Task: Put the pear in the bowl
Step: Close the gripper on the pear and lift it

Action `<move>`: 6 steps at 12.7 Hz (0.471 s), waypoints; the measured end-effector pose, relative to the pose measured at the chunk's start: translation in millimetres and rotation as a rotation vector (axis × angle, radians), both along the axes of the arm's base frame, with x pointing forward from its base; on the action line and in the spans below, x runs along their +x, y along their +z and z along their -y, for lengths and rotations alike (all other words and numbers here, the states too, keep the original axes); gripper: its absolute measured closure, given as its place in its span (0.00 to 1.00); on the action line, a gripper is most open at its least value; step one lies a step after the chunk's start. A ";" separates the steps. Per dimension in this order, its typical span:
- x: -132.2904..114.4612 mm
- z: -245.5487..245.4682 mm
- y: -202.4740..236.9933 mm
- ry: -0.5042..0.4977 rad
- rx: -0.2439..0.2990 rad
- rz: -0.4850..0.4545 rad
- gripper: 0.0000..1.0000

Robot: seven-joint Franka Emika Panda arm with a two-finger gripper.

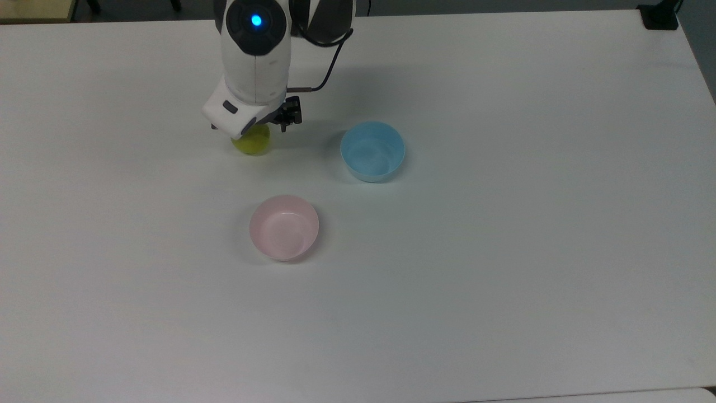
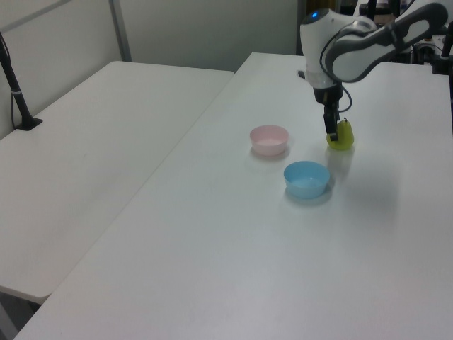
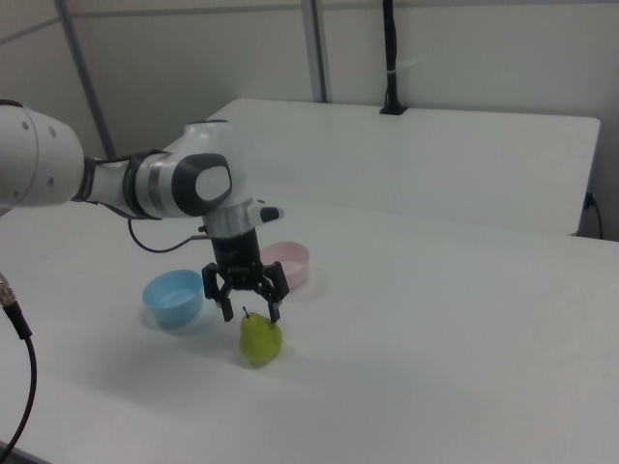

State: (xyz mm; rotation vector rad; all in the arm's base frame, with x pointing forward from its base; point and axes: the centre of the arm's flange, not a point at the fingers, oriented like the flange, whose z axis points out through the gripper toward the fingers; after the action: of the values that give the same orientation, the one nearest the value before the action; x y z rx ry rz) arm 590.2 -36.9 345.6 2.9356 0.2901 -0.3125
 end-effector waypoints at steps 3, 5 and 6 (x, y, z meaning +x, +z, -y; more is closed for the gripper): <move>-0.7 5.0 -21.1 0.021 -0.036 -0.040 0.03; -0.9 7.4 -27.7 0.024 -0.043 -0.052 0.15; -0.4 7.4 -26.0 0.024 -0.043 -0.048 0.26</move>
State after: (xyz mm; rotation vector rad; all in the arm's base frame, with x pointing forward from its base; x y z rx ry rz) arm 589.8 -44.3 319.5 2.8832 0.3212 -0.3817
